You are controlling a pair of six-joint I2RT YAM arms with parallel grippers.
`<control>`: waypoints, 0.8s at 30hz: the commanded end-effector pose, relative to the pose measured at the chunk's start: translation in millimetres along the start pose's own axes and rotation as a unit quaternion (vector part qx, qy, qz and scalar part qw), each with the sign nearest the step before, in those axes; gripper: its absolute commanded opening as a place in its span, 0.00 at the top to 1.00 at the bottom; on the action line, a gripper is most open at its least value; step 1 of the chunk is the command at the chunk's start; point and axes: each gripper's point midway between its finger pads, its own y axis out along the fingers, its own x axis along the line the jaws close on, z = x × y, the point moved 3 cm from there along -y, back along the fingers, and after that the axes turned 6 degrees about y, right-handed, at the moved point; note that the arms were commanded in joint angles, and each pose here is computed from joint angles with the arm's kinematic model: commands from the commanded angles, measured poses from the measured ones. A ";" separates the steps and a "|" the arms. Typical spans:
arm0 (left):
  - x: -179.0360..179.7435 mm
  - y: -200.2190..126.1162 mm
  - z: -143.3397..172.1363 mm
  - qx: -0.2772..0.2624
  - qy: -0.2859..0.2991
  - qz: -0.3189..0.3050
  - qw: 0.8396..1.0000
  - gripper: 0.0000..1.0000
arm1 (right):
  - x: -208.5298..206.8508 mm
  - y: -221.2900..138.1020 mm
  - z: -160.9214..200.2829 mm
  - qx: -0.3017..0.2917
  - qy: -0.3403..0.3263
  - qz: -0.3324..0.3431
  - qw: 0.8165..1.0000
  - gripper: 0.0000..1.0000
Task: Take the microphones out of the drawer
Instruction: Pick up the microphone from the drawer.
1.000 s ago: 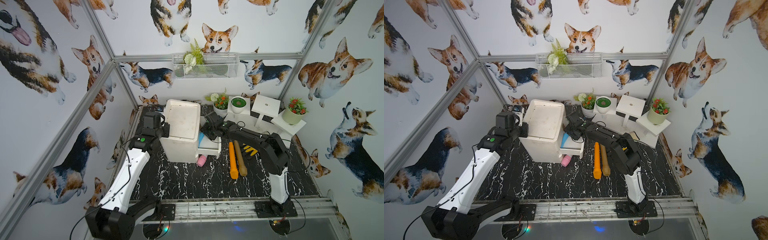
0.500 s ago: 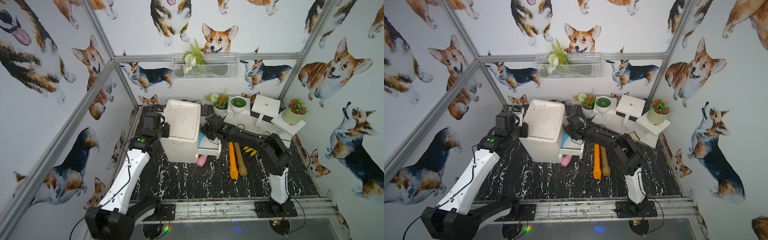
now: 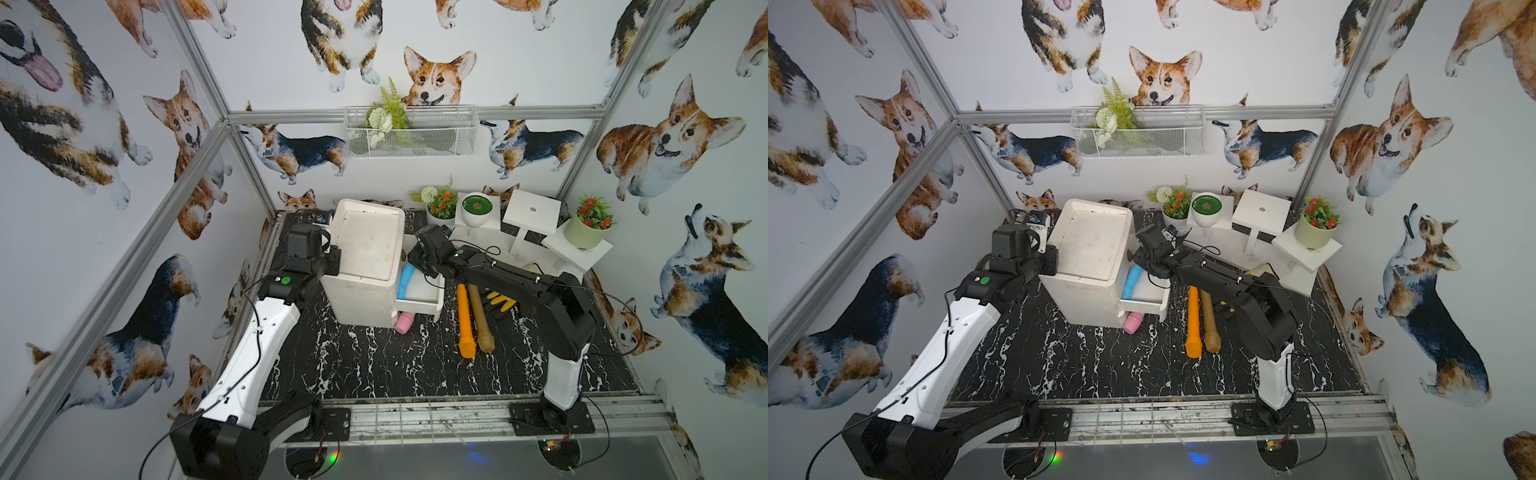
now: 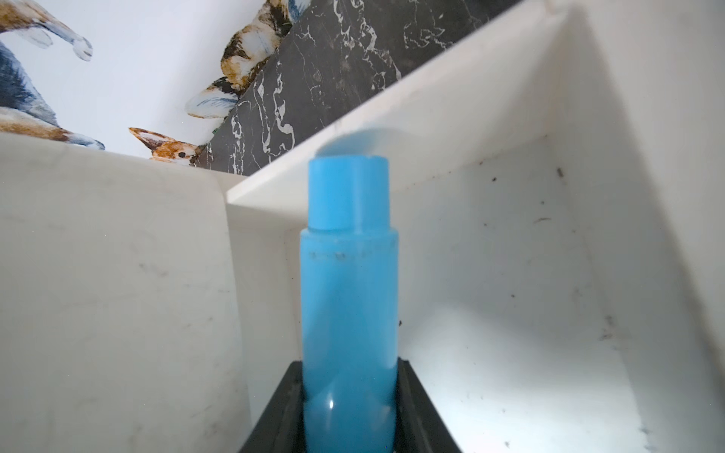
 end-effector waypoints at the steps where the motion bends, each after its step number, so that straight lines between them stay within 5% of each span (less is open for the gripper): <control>1: -9.4 1.3 32.9 0.072 0.035 0.026 0.996 1.00 | -2.3 -8.9 -3.6 -0.011 -0.036 0.012 0.999 0.86; 24: -9.7 1.7 34.7 0.072 0.031 0.024 0.997 1.00 | 42.4 -89.6 -52.0 -0.106 -0.204 -0.009 0.973 0.88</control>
